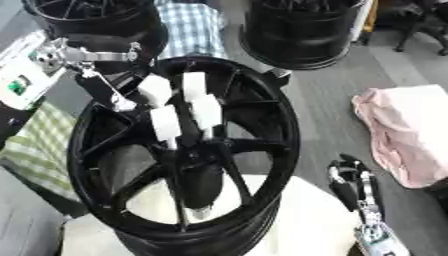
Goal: Pull the pin out of the wheel hub.
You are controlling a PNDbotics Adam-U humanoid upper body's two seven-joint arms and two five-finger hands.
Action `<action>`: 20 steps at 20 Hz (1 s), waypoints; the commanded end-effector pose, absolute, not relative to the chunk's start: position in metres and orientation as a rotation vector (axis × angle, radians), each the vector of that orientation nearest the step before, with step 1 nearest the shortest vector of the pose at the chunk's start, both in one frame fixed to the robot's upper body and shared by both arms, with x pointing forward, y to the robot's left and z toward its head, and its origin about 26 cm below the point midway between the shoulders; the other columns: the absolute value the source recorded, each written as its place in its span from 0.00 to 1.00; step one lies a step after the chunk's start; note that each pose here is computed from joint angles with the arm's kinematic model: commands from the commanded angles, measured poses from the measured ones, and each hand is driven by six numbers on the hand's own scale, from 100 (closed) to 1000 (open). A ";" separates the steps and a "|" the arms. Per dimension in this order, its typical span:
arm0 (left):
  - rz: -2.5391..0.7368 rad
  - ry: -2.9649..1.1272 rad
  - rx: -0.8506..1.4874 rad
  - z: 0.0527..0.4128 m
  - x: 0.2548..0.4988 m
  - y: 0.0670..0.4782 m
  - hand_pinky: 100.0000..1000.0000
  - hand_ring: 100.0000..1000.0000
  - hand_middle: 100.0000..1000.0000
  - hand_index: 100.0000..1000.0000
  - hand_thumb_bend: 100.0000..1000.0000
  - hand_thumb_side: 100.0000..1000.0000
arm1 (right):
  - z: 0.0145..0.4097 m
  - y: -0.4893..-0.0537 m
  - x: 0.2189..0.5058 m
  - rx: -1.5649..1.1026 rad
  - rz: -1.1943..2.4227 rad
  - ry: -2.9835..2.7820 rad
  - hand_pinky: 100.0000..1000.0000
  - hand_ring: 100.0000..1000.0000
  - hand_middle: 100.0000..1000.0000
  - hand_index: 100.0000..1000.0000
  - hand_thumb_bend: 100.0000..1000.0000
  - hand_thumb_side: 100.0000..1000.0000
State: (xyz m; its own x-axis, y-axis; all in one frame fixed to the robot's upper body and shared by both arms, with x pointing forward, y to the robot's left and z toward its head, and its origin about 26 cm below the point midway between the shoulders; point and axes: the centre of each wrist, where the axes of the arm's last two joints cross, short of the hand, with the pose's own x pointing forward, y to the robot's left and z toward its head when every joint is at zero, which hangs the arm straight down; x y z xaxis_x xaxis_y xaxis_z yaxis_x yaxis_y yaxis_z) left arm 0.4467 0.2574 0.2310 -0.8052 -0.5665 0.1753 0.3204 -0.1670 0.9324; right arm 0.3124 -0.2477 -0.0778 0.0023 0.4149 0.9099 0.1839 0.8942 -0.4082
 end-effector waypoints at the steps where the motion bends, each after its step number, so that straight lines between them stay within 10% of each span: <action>1: -2.328 -1.427 0.231 0.257 0.446 0.269 0.78 0.65 0.35 0.48 0.00 0.00 | -0.071 -0.249 0.317 -0.488 0.198 -1.601 0.72 0.57 0.63 0.80 0.00 0.47; 20: -1.795 -1.562 0.499 0.331 0.381 0.416 0.78 0.66 0.40 0.53 0.00 0.00 | -0.073 -0.253 0.314 -0.509 0.172 -1.588 0.72 0.57 0.63 0.80 0.00 0.47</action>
State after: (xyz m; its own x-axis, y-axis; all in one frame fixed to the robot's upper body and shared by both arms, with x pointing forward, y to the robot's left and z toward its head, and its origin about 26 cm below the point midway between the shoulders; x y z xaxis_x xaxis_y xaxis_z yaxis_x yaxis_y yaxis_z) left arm 0.3958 0.3995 0.2994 -0.6090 -0.7426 0.2787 0.2808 0.1268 0.9513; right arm 0.3102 -0.2501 -0.0796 0.0151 0.4141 0.9101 0.1990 0.8908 -0.4086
